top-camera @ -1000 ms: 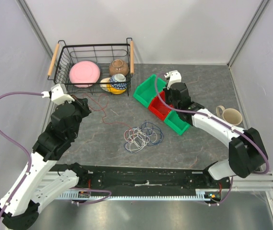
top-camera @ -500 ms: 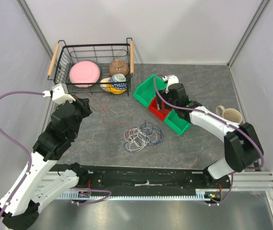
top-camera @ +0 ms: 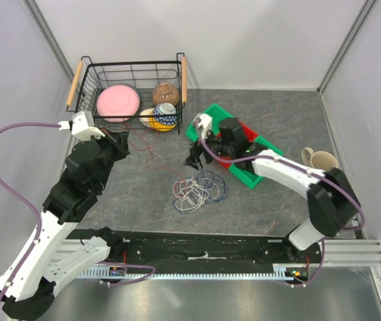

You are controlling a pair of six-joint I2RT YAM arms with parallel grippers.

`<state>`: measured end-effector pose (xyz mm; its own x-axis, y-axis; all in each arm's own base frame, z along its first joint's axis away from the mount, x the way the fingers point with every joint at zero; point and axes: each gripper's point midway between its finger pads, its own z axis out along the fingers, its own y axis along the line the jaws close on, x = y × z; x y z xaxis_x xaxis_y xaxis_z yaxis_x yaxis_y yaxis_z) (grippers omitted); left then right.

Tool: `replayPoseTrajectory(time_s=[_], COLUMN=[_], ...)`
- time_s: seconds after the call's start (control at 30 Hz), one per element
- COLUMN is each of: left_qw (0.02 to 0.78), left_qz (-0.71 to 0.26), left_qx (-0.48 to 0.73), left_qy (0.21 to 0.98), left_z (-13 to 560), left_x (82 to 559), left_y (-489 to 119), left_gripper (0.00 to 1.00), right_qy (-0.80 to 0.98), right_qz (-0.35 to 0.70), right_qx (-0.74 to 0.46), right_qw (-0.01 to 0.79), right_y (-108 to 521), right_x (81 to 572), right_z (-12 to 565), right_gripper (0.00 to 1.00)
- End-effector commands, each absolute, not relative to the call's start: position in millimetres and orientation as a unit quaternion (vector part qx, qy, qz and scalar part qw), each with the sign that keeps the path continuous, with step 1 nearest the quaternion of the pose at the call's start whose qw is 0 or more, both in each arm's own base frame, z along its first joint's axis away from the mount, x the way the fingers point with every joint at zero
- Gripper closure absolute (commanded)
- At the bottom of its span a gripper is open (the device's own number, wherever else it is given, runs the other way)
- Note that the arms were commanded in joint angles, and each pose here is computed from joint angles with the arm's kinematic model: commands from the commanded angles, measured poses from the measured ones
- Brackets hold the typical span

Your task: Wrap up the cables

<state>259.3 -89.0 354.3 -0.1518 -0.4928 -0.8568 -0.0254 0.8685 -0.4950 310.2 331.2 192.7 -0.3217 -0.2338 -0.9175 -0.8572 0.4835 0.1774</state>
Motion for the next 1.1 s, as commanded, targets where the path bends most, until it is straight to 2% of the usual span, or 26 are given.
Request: replayPoseTrajectory(time_s=[0.0,0.2,0.33,0.47,0.53,0.57,0.6,0.67,0.7,0.73,0.8,0.93,1.07], left_qw=[0.655,0.654,0.654,0.655,0.657,0.657,0.658,0.657,0.655,0.654,0.652,0.641,0.625], left_qz=[-0.227,-0.238,-0.235,-0.236,-0.234,-0.231,-0.23,-0.225,-0.224,-0.222,-0.216,-0.207,-0.209], left_qx=[-0.166,-0.161,-0.164,-0.162,-0.163,-0.166,-0.166,-0.168,-0.169,-0.17,-0.175,-0.178,-0.167], left_qy=[0.702,0.7,0.701,0.699,0.698,0.698,0.698,0.7,0.701,0.702,0.706,0.717,0.734], left_z=[394,398,397,400,400,400,400,396,394,392,386,372,357], left_x=[256,256,259,259,259,259,259,260,261,262,264,270,275], left_y=[-95,-100,-100,-100,-99,-98,-97,-96,-97,-97,-96,-99,-109], left_gripper=[0.98,0.98,0.98,0.98,0.98,0.98,0.98,0.98,0.98,0.98,0.98,0.98,0.98], right_qy=[0.708,0.732,0.735,0.758,0.769,0.767,0.765,0.758,0.755,0.743,0.733,0.674,0.649], right_qz=[0.402,0.4,0.412,0.392,0.387,0.392,0.395,0.403,0.405,0.411,0.422,0.453,0.438], right_qx=[-0.446,-0.439,-0.447,-0.429,-0.425,-0.425,-0.426,-0.427,-0.426,-0.425,-0.415,-0.4,-0.373], right_qw=[0.372,0.333,0.301,0.297,0.281,0.277,0.278,0.284,0.292,0.313,0.335,0.424,0.498], right_y=[375,391,402,405,403,405,406,408,408,408,408,399,381], right_x=[276,280,270,279,280,278,278,275,276,276,275,265,267], right_z=[165,131,111,95,85,86,88,101,110,133,164,266,322], right_gripper=[0.14,0.18,0.28,0.29,0.37,0.45,0.63,0.81,0.93,0.99,1.0,1.0,1.0])
